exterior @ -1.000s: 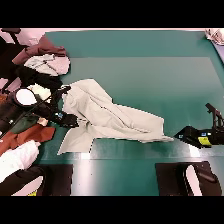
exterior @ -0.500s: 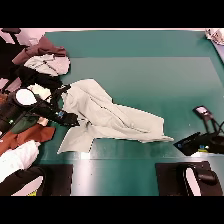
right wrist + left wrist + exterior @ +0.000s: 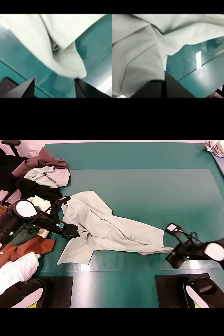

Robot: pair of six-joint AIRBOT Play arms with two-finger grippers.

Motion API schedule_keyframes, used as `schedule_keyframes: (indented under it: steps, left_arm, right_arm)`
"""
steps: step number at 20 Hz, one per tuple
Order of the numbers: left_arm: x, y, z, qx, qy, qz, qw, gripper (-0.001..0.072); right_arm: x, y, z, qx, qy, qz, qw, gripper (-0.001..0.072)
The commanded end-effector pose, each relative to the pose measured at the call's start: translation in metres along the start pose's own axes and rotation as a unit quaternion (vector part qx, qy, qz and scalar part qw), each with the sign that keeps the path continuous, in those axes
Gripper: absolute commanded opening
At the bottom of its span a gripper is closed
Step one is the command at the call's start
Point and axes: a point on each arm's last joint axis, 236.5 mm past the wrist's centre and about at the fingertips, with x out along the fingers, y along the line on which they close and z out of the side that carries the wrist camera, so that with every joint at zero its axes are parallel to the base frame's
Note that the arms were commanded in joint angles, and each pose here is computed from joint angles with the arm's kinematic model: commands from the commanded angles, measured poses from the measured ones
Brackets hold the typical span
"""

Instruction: Fold the shirts.

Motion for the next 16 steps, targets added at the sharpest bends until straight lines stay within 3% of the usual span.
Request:
schedule_keyframes:
  steps: [1, 3, 4, 8, 12, 16]
  left_arm:
    - [0.000, 0.000, -0.001, 0.000, 0.002, 0.000, 1.000, 0.0023]
    - [0.000, 0.000, -0.001, -0.003, 0.001, 0.000, 1.000, 0.0023]
    - [0.000, 0.000, 0.000, -0.004, 0.001, 0.000, 1.000, 0.0023]
    - [0.000, 0.000, 0.001, -0.009, -0.003, 0.000, 1.000, 0.0023]
    - [0.000, 0.000, 0.005, -0.015, -0.011, 0.001, 1.000, 0.0023]
    - [0.000, -0.001, 0.005, -0.018, -0.010, -0.002, 1.000, 0.0023]
  right_arm:
    - [0.018, -0.012, 0.012, -0.023, 0.020, -0.015, 0.999, 0.0425]
    - [0.018, -0.014, 0.026, -0.021, 0.012, -0.014, 1.000, 0.0419]
    - [0.017, -0.015, 0.034, -0.020, 0.003, -0.015, 1.000, 0.0372]
    - [0.021, -0.017, 0.050, -0.015, -0.008, -0.010, 1.000, 0.0359]
    - [0.033, -0.014, 0.044, -0.006, 0.019, 0.004, 1.000, 0.0038]
    - [0.012, -0.006, 0.037, 0.021, 0.008, 0.006, 1.000, 0.0021]
